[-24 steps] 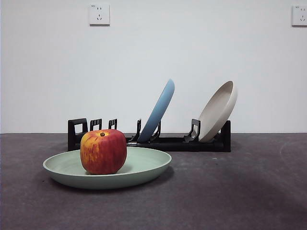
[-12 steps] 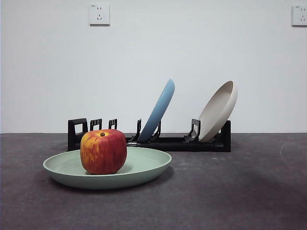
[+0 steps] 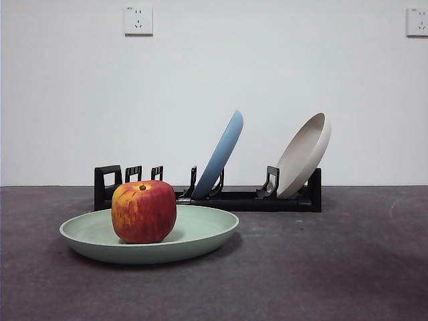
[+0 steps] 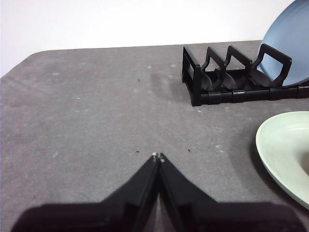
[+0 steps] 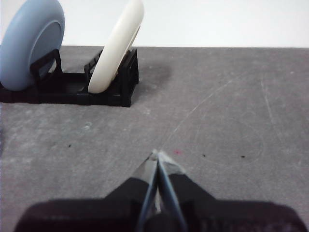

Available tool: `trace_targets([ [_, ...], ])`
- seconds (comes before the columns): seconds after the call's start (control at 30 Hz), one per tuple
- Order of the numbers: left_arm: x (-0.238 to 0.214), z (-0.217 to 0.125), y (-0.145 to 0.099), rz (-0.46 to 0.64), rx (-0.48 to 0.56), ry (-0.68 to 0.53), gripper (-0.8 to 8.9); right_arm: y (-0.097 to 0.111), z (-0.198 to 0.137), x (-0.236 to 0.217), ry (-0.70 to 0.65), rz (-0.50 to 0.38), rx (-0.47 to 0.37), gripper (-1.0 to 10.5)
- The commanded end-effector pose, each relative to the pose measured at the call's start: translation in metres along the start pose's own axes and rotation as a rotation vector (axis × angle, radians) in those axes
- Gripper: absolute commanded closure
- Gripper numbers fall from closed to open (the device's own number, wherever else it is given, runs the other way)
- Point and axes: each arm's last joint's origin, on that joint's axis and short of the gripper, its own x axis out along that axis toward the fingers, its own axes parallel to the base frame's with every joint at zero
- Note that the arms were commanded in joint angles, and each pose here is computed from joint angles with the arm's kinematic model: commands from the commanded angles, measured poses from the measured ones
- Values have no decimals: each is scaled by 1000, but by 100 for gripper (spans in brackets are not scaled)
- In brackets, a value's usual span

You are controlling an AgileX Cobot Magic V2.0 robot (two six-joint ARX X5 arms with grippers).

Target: Take the green plate from the plate rack,put the plate on the table,take the apple from the table,put the apple in the plate

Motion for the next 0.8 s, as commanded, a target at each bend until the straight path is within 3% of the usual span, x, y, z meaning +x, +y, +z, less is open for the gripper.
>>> trace_targets([
  [0.03, 1, -4, 0, 5, -7, 5, 817, 0, -3, 1, 9, 3, 65, 946],
  [0.8, 1, -4, 0, 5, -7, 5, 817, 0, -3, 1, 8, -5, 67, 946],
])
